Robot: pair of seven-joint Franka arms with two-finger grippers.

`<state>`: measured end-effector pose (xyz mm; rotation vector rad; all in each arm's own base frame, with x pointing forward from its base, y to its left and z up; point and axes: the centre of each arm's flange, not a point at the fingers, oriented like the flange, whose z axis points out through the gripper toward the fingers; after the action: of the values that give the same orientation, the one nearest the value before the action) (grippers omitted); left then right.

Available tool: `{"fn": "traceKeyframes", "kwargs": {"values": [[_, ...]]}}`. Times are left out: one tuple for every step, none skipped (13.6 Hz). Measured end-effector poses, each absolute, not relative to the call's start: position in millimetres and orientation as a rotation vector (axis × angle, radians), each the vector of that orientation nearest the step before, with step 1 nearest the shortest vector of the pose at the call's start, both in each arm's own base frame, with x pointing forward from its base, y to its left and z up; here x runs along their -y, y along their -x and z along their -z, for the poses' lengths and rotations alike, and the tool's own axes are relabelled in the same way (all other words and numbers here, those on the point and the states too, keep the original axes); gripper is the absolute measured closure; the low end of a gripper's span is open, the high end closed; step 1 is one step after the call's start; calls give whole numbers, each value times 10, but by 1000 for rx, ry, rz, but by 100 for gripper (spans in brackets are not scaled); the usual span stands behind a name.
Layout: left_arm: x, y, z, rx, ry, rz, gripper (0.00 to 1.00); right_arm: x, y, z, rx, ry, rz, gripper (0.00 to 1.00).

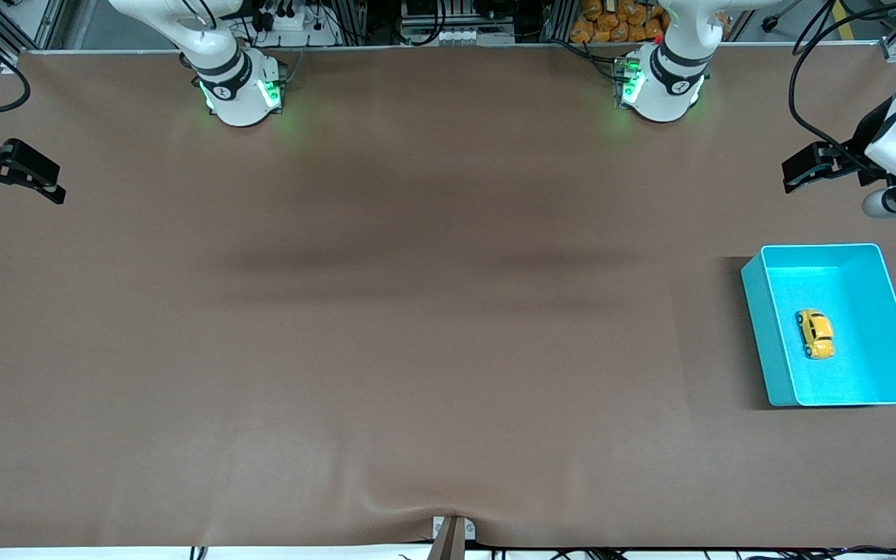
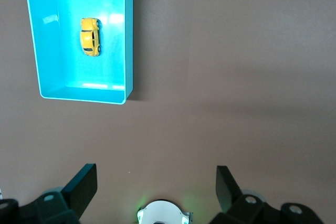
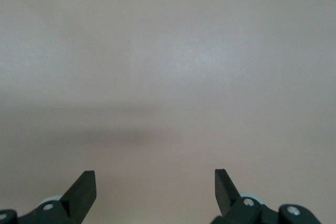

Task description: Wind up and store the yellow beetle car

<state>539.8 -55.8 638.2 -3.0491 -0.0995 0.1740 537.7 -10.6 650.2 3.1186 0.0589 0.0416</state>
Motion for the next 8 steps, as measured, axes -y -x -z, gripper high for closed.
{"fn": "traceKeyframes", "kwargs": {"values": [[566,-5384,-6405,99,3054,-170,0,107,-5376,-6501,-59,-3119,-41,0],[571,-5371,-6426,97,3057,-166,0,107,-5376,-6500,-59,-3119,-40,0],[572,-5362,-6440,89,3058,-163,0,106,-5376,-6500,-59,-3119,-40,0],[564,-5355,-6453,71,3060,-161,0,106,-5376,-6500,-59,-3119,-40,0],[542,-5344,-6478,64,3061,-154,0,106,-5376,-6500,-59,-3119,-40,0],[516,-5326,-6513,53,3065,-146,0,106,-5376,-6500,-59,-3119,-40,0],[503,-5305,-6547,41,3069,-139,0,107,-5376,-6499,-59,-3119,-40,0],[509,-5290,-6567,28,3071,-135,0,106,-5376,-6499,-59,-3119,-40,0]]}}
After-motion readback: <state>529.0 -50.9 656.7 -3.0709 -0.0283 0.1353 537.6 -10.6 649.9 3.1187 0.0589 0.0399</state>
